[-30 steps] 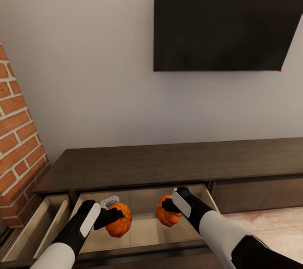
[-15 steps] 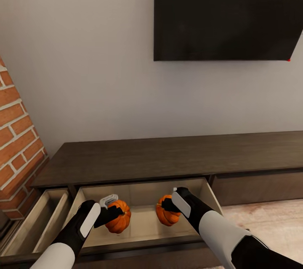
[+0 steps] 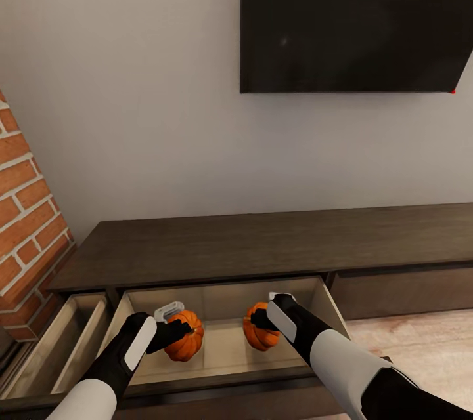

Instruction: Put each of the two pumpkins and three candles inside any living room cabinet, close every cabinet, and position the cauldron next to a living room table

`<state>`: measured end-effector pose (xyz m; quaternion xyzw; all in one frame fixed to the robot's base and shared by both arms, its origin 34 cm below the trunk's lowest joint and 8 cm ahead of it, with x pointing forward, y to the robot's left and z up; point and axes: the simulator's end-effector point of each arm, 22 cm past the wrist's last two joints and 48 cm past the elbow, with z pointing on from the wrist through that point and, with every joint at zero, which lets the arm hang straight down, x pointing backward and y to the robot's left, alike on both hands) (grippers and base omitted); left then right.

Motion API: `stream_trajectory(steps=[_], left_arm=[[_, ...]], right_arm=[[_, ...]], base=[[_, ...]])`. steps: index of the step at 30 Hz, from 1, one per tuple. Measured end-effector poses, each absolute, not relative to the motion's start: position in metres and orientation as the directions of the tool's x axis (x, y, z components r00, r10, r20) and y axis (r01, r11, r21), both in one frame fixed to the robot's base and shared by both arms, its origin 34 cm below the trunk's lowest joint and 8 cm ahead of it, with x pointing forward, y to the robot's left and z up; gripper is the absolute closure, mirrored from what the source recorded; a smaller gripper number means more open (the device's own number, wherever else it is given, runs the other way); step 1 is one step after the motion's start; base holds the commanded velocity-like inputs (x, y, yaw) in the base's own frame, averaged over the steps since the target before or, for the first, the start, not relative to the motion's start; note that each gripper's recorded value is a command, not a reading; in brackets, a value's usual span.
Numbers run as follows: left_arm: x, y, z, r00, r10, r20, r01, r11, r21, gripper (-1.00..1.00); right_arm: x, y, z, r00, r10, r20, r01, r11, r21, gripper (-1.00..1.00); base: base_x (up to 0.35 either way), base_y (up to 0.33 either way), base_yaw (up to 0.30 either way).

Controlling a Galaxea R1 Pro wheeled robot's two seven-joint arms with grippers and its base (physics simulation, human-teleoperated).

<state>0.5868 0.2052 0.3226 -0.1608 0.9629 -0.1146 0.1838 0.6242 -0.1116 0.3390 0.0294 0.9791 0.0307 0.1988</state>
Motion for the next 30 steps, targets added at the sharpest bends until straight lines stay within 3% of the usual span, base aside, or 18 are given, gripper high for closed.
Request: stream_trajectory(steps=[6,7,30], left_arm=[[0.587,0.207,0.322,-0.881,-0.352,-0.318,-0.269,0.923,-0.276,1.00],[0.587,0.207,0.322,-0.881,-0.352,-0.318,-0.269,0.923,-0.276,-1.00],[0.595,0.206,0.349,-0.864,-0.355,-0.356,-0.257,0.921,-0.294,-1.00]], right_arm=[[0.624,-0.111,0.339,-0.919,0.070,-0.387,0.046,0.996,0.073,-1.00],[0.624,-0.111,0.339,-0.919,0.071,-0.387,0.046,0.996,0.073,-1.00],[0.632,-0.111,0.368,-0.899,0.070,-0.433,0.041,0.996,0.077,-1.00]], base=[[0.000,0.000,0.000],[0.000,0.000,0.000],[0.000,0.000,0.000]])
